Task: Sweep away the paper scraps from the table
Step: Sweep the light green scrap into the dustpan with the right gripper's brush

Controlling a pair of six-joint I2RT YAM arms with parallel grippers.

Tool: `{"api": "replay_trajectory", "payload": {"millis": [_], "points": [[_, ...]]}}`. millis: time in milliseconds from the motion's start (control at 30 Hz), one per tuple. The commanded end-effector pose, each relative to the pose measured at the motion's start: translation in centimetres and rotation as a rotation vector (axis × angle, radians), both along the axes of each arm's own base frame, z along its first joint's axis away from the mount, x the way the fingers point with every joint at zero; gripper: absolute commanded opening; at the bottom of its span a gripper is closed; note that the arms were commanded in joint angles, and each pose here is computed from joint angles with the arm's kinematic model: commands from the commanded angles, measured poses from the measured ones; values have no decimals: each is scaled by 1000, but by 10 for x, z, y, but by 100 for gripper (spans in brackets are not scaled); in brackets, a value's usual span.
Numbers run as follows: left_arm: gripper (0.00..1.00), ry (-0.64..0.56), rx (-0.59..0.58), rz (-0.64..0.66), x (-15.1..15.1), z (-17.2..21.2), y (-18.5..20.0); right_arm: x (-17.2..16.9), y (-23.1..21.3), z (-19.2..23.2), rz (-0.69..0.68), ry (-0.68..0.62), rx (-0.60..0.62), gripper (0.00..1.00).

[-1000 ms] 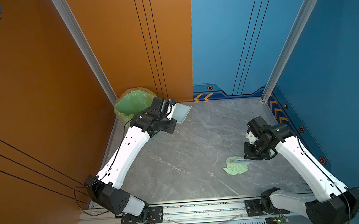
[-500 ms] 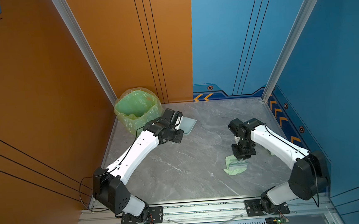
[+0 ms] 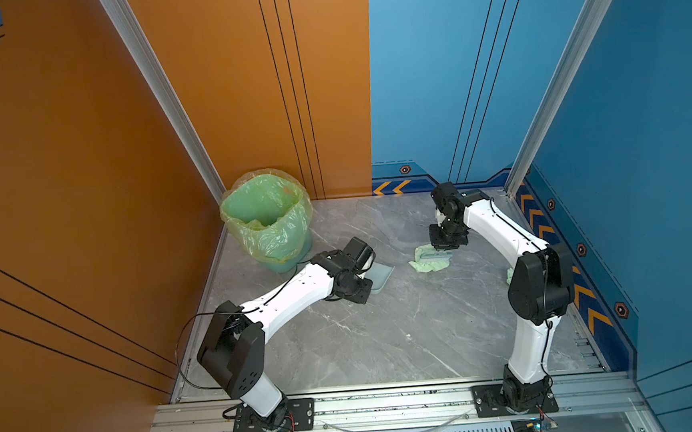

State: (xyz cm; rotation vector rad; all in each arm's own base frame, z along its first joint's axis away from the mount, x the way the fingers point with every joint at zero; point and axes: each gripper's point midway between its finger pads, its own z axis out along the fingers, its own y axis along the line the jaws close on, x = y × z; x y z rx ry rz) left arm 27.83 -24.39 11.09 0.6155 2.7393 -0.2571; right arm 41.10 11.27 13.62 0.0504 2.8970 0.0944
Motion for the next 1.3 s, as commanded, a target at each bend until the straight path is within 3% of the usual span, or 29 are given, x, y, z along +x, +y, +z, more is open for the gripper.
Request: {"api": "replay_trajectory", "payload": {"millis": [0,167,467,833,1267], "points": [[0,1,-19,13,-1,-5,-11,13,7,43,22,-128,70,0],[0,16,-6,-31,-6,-14,-23,15,-13,70,-86,-273,120,0],[0,37,36,-71,-7,-33,-39,14,-56,46,-315,-356,90,0],[0,21,156,-191,-11,-59,-61,36,-60,16,-306,-332,45,0],[0,52,213,-205,-14,-82,-63,26,-53,-6,-272,-273,14,0]]}}
